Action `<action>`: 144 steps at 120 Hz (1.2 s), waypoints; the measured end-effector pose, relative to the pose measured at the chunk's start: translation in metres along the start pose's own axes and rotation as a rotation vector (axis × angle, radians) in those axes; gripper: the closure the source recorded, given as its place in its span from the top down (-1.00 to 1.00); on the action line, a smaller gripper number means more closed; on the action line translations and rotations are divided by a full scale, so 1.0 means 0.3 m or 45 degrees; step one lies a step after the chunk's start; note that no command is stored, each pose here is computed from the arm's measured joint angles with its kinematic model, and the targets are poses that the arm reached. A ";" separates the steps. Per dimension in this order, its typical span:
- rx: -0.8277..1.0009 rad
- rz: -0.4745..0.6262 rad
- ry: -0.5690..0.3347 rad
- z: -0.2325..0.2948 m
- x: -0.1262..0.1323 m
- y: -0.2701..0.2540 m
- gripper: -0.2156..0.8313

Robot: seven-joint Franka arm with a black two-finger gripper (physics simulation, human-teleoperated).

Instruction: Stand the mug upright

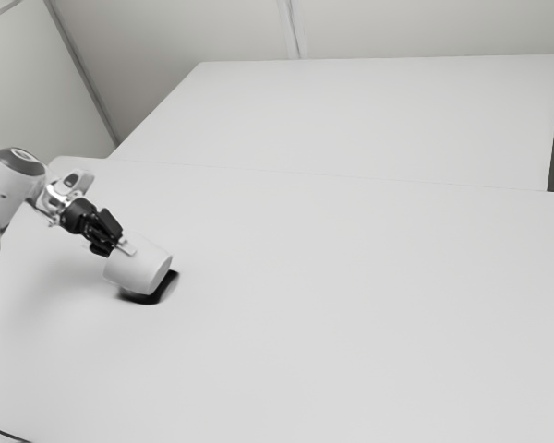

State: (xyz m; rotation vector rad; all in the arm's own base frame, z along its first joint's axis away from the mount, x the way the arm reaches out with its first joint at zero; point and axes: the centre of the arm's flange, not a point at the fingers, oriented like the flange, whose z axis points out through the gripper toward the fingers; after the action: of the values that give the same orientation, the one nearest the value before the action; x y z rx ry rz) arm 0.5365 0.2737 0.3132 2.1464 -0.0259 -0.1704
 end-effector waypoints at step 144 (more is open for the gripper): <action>1.441 0.541 -0.342 0.672 0.116 0.826 -0.90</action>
State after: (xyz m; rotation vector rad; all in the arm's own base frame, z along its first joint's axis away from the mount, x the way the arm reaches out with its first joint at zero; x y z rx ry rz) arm 0.5561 -0.0331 0.4070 3.1357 -0.9192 -0.2197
